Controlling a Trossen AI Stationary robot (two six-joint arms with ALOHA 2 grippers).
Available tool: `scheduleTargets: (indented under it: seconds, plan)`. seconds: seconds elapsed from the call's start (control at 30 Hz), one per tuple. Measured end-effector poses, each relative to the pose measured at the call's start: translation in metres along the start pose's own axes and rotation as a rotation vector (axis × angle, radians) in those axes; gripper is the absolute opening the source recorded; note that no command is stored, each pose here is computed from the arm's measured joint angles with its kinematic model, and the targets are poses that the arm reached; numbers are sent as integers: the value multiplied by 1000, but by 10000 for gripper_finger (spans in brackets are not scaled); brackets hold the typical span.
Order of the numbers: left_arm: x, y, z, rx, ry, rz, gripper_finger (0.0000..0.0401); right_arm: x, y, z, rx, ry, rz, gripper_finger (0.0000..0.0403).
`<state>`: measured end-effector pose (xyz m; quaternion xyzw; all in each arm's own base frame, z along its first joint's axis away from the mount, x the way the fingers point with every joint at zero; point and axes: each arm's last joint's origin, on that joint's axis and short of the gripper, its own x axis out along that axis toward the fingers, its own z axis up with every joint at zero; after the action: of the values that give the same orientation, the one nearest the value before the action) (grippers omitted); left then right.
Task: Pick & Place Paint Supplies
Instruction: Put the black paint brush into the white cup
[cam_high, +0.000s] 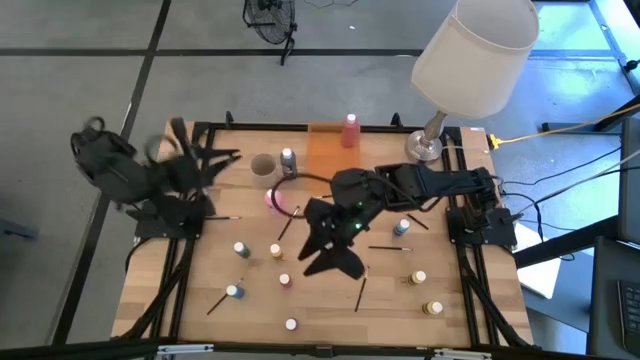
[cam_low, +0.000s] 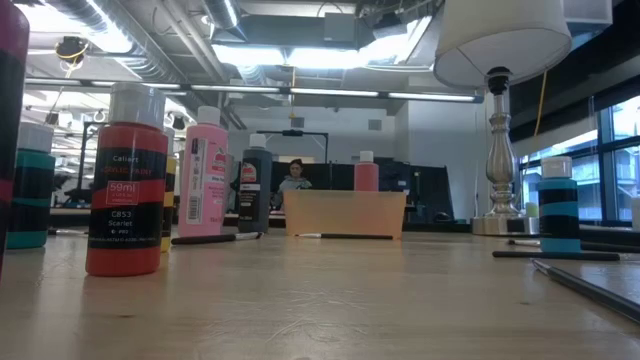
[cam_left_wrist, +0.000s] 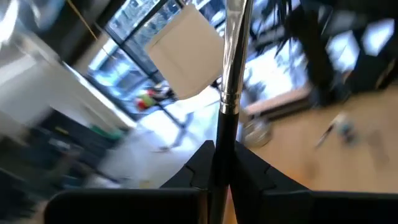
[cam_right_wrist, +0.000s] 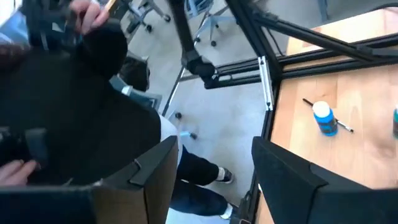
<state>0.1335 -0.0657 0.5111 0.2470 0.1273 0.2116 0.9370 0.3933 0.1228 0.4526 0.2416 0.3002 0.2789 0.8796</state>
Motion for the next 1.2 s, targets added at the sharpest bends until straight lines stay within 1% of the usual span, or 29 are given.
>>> scheduleTargets:
  seconds: [0.1, 0.17, 0.27, 0.4, 0.47, 0.63, 0.8, 0.87, 1.0, 1.2]
  plan:
    - [-10, 16, -10, -148, -30, -30, 22, 2, 4, -2, -18, 1, -2, 208]
    - [-15, 24, -18, -200, -37, -30, 22, 2, 3, -3, -24, 1, -26, 208]
    - [-18, 26, -32, -283, -51, -31, 22, 2, 1, -7, -35, 18, -86, 208]
    - [-17, 17, -53, -389, -94, -26, 22, 1, -3, -11, -43, 50, -166, 208]
    - [-14, 8, -64, -437, -127, -20, 22, 1, -4, -13, -53, 70, -175, 208]
    - [-6, -12, -95, -507, -203, 24, 22, 1, -5, -16, -100, 103, -184, 207]
    - [-2, -13, -126, -636, -314, 50, 22, -2, -9, -15, -123, 111, -185, 207]
    - [-2, -10, -138, -658, -342, 73, 22, -5, -12, -15, -130, 124, -197, 207]
    - [-1, -8, -161, -662, -361, 110, 22, -9, -18, -13, -137, 131, -214, 206]
    - [6, -8, -180, -628, -374, 130, 22, -20, -32, -5, -114, 107, -232, 206]
